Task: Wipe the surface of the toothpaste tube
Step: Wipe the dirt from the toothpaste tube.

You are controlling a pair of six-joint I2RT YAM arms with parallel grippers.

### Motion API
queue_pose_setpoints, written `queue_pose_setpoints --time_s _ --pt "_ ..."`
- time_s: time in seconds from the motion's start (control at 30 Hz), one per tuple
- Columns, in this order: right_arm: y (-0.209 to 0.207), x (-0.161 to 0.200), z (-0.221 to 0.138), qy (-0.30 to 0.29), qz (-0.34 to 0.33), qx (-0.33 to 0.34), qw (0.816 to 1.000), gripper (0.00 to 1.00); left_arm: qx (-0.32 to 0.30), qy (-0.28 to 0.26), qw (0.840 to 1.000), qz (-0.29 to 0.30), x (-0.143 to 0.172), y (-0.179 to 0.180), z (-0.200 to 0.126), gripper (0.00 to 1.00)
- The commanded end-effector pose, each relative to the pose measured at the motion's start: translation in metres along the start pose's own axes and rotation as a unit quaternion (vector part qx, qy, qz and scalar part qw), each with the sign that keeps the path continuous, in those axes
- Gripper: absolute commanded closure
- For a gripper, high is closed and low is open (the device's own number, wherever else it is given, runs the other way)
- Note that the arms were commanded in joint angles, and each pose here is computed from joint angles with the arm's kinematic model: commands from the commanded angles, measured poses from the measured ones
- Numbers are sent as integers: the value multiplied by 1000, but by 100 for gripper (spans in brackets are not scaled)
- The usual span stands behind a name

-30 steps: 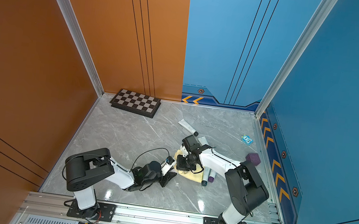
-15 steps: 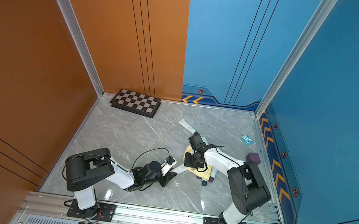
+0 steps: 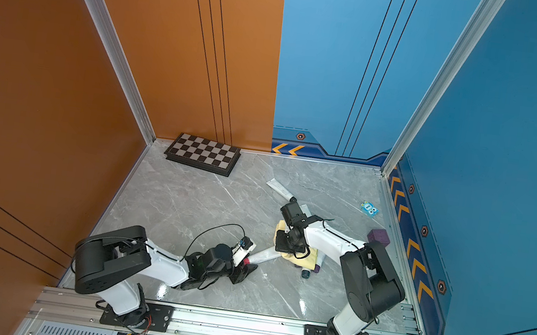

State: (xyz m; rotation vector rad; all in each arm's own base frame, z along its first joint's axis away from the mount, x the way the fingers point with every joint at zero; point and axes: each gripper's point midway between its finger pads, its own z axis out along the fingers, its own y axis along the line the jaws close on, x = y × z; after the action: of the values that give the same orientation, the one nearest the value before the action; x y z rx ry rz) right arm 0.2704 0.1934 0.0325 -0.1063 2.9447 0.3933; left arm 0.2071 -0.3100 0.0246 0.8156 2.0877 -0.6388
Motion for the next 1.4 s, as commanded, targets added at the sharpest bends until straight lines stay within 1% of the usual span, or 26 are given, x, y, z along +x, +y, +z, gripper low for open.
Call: queue_pose_setpoints --time_s 0.0,0.2,0.33,0.5,0.7,0.77,0.87,0.93,1.03,1.13,1.27,1.37 --pt "10 3 -16 7 -11 -10 1000 100 -57 144 988 1 84 29 -15 41" --pt "23 -4 -34 -9 -25 -27 999 100 -62 151 987 0 85 35 -11 47" --pt "29 -6 -41 -15 -31 -34 999 100 -65 144 988 -1 80 39 -12 47" --pt "42 -4 -40 -9 -45 -43 998 100 -61 139 988 2 73 39 -8 46" --pt "61 5 -24 10 -51 -60 997 100 -42 135 990 12 62 32 5 48" --pt "67 6 -19 13 -50 -67 996 100 -40 138 990 14 62 31 8 52" --pt "79 11 -6 28 -48 -85 995 100 -30 145 989 15 65 27 14 67" --pt "80 13 2 35 -48 -82 995 100 -29 151 988 15 68 27 16 73" --pt "70 15 17 45 -44 -59 996 100 -32 159 987 16 74 29 17 76" --pt "46 14 24 45 -36 -25 998 100 -36 162 986 14 77 32 16 81" --pt "6 5 23 30 -32 47 998 100 -38 164 986 11 79 34 14 82" --pt "-21 -5 14 9 -23 98 995 100 -39 163 986 8 79 34 14 82"
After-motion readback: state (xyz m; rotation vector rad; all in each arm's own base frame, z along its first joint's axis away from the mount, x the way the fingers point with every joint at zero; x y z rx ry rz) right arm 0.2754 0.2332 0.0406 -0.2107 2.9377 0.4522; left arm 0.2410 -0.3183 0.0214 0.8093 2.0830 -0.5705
